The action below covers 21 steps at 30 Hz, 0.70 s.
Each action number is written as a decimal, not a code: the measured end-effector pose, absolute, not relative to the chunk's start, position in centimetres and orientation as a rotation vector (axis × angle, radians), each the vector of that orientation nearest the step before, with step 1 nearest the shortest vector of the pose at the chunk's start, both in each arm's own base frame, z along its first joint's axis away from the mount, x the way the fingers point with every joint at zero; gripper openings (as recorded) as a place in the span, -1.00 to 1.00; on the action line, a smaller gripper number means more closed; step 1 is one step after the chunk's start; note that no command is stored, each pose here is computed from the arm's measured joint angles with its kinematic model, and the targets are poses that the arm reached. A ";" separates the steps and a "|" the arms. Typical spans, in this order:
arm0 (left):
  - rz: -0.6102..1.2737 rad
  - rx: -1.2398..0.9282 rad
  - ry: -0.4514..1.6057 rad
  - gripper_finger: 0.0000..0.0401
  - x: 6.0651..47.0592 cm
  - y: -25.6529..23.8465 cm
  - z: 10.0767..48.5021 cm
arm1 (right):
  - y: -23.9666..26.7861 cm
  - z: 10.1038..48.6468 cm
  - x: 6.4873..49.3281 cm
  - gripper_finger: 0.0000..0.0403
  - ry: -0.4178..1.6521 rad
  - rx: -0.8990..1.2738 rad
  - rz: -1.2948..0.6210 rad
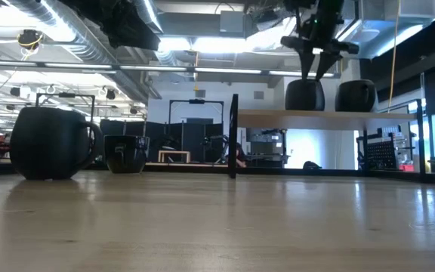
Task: Place coffee mugs
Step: Put the red mug on the shelf, then put the green mug on the shelf
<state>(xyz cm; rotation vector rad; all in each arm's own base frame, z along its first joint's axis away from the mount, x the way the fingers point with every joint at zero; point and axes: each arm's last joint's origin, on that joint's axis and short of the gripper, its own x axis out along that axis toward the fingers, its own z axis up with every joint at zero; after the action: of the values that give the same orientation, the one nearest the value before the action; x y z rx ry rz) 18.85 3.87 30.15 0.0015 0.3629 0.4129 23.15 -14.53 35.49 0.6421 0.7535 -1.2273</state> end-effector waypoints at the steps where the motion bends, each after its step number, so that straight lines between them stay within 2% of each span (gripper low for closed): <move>1: 0.413 0.001 0.363 -0.42 18.8 3.9 30.2 | -14.3 35.9 23.3 -0.20 0.743 0.644 -1.210; 8: 0.412 0.001 0.363 -0.42 18.8 3.9 30.2 | -10.1 38.5 25.3 -0.20 0.700 0.622 -1.013; 13: 0.404 -0.001 0.363 -0.42 18.9 3.8 30.1 | -4.4 38.4 26.6 -0.20 0.763 0.655 -0.833; 21: 0.335 -0.023 0.363 -0.42 18.9 3.6 30.1 | 4.6 38.2 26.3 -0.20 0.797 0.740 -0.666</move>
<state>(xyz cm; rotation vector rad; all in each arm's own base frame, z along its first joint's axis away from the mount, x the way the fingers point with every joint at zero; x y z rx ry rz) 18.93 3.63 30.12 -0.0226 0.3626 0.3353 26.27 4.55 38.23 0.7403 0.7972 -0.6657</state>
